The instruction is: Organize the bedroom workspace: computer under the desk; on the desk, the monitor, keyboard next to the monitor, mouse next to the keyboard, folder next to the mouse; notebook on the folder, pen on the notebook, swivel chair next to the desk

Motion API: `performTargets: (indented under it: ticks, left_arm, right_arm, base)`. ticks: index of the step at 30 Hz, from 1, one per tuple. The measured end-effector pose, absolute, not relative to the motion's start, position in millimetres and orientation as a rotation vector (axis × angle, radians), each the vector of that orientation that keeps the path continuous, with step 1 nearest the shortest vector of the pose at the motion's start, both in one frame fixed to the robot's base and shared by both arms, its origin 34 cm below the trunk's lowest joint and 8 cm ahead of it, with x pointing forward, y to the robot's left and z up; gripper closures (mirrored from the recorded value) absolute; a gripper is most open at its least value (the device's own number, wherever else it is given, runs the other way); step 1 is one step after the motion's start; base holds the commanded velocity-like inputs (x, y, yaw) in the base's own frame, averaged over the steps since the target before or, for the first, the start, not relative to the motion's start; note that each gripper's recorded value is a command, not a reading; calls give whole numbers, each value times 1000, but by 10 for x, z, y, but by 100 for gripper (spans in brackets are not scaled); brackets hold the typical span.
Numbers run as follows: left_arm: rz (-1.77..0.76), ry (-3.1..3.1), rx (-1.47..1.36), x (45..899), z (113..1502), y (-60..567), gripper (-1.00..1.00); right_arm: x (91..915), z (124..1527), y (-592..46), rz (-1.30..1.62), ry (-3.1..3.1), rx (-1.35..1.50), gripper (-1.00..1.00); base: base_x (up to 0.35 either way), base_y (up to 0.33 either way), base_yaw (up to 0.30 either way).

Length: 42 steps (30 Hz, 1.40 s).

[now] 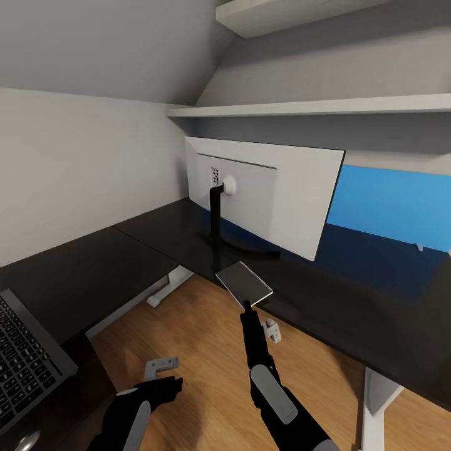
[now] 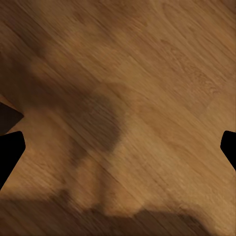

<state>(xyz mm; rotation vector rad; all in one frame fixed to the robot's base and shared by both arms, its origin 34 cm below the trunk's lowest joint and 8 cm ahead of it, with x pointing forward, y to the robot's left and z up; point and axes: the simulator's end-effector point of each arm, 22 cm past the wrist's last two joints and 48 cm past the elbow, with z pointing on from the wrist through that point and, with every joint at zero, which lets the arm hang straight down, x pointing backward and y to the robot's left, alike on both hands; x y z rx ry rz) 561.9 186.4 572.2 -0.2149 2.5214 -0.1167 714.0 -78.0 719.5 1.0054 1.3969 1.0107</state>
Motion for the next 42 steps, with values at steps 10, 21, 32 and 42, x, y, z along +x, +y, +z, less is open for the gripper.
performTargets:
  ticks: [10,21,32,42]
  left_arm:
    - [-117,2521,-215,5619,5725,1865,-100]
    - [-117,2520,-215,5622,5746,1865,-100]
    - [-115,2521,-214,5655,5964,1867,-100]
    - [-116,2522,-215,5658,5999,1867,-100]
  right_arm:
    - [7140,7203,-774,1013,1396,1004,100]
    - [7144,7222,-775,1014,1396,1009,100]
    - [7178,7446,-773,1016,1395,1008,100]
    - [7168,7483,-703,1027,1408,996,100]
  base:
    - [0,0,0]
    - [0,0,0]
    - [0,0,0]
    - [0,0,0]
